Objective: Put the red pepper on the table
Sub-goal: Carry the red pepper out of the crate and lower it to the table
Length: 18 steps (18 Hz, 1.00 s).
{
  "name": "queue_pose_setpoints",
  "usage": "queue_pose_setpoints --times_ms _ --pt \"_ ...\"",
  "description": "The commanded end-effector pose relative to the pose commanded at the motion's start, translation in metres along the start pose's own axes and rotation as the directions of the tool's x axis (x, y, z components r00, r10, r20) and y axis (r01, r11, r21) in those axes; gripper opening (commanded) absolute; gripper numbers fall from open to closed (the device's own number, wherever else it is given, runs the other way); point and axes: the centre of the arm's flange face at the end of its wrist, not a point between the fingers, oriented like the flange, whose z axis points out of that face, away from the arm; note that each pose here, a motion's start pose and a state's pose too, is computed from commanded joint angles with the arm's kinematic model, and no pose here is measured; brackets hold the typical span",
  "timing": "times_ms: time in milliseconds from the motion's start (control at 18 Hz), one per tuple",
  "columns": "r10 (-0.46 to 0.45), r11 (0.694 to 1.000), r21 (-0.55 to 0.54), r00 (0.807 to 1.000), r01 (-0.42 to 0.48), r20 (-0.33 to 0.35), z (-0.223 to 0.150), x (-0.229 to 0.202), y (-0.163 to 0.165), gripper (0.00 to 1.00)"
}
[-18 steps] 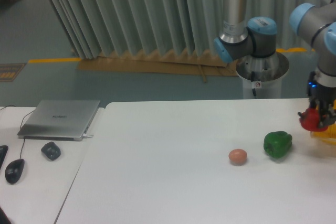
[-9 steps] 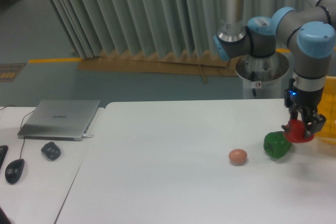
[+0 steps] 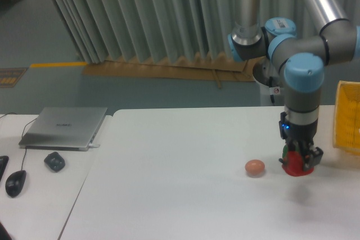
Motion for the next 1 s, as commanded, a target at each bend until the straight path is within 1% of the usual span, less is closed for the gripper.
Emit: queue_pose_setpoints --times_ms 111,333,444,611,1000 --pt "0.012 1.000 -0.025 1.000 -0.012 0.012 0.007 0.002 -0.009 0.35" --pt "0.013 0.999 -0.035 1.000 -0.012 0.009 0.023 -0.003 -0.012 0.35" --pt "0.027 0.997 -0.072 0.999 -0.025 0.027 0.032 -0.003 -0.017 0.36" --pt "0.029 0.997 -0.078 0.999 -0.027 0.025 0.043 -0.006 -0.020 0.36" --pt "0.029 0.996 -0.089 0.999 -0.025 0.039 0.051 -0.010 -0.021 0.36"
